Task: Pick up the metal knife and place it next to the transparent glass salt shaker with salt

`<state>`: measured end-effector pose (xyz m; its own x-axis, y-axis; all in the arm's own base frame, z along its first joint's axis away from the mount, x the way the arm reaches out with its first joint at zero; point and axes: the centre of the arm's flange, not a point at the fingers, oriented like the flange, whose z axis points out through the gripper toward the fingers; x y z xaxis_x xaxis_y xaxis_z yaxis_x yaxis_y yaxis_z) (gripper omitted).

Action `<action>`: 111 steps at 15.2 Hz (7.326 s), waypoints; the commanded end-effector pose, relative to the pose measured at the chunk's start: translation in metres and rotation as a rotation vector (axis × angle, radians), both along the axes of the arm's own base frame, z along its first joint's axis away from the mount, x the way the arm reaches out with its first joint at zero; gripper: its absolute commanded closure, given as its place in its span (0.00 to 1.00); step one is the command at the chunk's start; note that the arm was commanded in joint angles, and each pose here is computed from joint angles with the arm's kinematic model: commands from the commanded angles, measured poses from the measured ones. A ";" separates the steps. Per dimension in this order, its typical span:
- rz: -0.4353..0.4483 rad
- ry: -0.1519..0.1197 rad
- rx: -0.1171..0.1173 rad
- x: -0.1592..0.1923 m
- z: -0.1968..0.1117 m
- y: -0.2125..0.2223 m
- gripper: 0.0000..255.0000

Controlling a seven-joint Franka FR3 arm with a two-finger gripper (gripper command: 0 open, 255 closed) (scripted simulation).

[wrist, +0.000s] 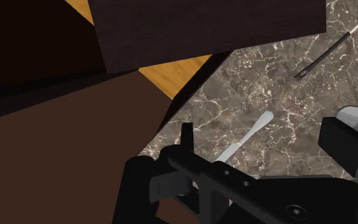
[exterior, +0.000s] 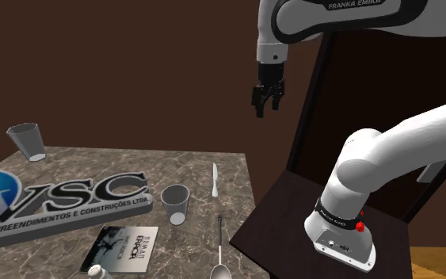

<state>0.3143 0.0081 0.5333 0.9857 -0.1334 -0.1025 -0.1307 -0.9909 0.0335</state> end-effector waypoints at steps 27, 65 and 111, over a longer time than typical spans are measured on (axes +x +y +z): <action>-0.666 -0.139 0.074 0.140 -0.298 0.007 0.00; -0.742 -0.155 0.082 0.161 -0.323 0.006 1.00; -0.742 -0.155 0.082 0.070 -0.190 0.253 1.00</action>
